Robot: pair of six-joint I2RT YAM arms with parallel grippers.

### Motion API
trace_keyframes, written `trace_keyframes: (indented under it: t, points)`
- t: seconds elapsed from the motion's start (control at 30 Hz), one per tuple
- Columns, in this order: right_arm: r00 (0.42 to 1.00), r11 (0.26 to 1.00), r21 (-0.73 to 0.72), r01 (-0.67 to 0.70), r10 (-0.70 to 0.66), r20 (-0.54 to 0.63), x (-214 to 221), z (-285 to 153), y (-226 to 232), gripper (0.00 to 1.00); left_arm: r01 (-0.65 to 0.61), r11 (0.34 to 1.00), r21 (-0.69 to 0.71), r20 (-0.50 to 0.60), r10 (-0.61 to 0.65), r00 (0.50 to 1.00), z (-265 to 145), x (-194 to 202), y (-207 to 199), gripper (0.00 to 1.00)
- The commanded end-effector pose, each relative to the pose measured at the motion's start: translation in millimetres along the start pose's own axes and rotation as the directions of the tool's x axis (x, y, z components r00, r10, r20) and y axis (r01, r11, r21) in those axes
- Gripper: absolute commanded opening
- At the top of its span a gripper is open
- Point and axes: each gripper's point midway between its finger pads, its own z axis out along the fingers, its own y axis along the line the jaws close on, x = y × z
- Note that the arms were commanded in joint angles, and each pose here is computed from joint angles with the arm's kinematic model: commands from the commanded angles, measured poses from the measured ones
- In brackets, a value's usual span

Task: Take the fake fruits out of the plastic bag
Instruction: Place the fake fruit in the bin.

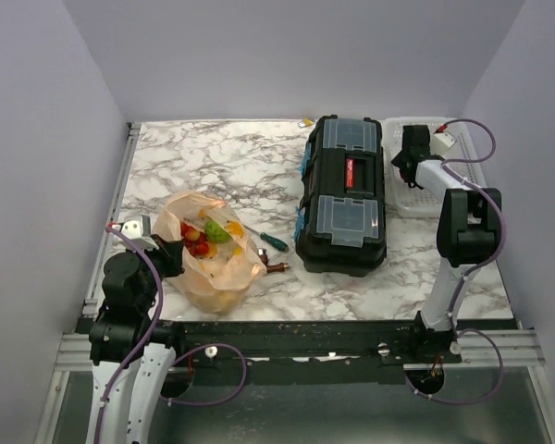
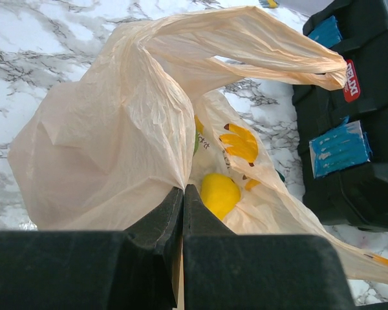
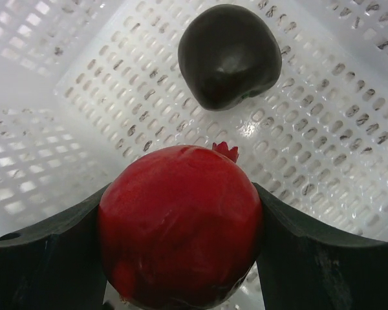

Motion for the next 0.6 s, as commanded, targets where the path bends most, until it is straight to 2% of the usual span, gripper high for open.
trace_keyframes:
  t: [0.0,0.13,0.27,0.43,0.57]
  points:
    - [0.997,0.997,0.064,0.037,-0.033,-0.064,15,13,-10,0.14,0.011,0.999,-0.046,0.018,-0.010,1.000,0,-4,7,0.00]
    - [0.994,0.996,0.068,0.060,-0.053,-0.094,30,19,-13,0.26,0.014,0.999,-0.048,0.013,-0.014,1.000,1,-3,7,0.00]
    - [0.989,0.992,0.074,0.103,-0.093,-0.117,41,21,-21,0.45,0.015,0.999,-0.048,0.010,-0.015,1.000,2,-3,7,0.00]
    - [0.987,0.989,0.050,0.138,-0.133,-0.087,31,12,-24,0.77,0.013,0.999,-0.038,-0.005,-0.013,1.000,4,-1,6,0.00]
    - [0.985,0.987,0.026,0.161,-0.159,-0.072,15,2,-17,0.94,0.018,0.999,-0.045,-0.018,-0.019,1.000,6,0,6,0.00]
